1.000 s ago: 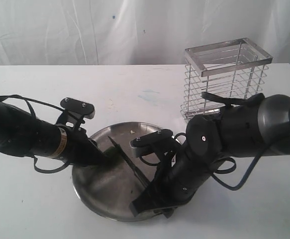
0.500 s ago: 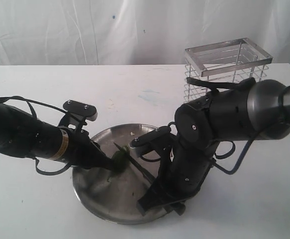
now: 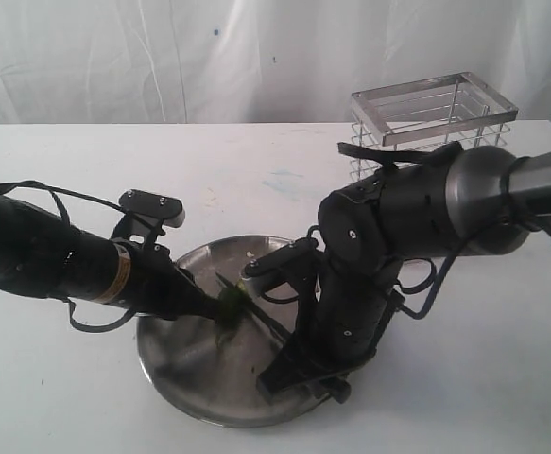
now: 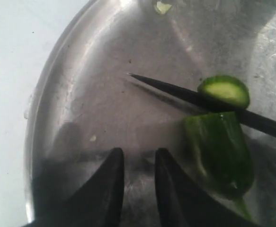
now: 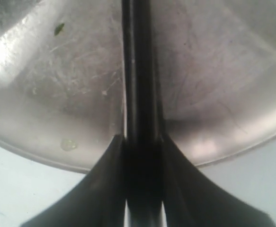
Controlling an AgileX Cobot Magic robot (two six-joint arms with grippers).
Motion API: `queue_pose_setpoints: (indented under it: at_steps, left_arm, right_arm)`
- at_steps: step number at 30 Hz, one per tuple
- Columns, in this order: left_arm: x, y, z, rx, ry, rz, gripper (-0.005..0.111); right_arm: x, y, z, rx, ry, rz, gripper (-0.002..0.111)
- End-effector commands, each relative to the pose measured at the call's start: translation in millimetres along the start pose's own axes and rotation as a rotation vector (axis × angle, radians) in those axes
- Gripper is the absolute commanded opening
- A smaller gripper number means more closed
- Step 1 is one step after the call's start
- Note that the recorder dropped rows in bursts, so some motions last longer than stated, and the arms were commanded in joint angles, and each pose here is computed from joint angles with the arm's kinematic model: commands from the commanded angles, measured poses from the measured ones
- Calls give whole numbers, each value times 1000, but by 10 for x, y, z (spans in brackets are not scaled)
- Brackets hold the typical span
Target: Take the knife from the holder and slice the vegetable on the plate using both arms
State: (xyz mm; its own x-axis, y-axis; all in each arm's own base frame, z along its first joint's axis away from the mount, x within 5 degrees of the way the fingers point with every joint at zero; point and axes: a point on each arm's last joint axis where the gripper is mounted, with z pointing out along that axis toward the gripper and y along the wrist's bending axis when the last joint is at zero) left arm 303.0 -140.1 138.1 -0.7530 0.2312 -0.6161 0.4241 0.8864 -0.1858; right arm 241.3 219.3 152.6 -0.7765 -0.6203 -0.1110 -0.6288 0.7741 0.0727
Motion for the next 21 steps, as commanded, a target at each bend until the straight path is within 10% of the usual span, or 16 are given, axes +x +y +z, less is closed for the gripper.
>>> queue_pose_setpoints:
  at_steps: [1, 21]
  left_arm:
    - [-125, -79, -189, 39, -66, 3, 40]
    - [-158, -155, -268, 107, -83, 13, 55]
  right_arm:
    - [-9, -10, 24, 15, 44, -14, 0]
    - [-164, -94, -74, 118, 137, -111, 0]
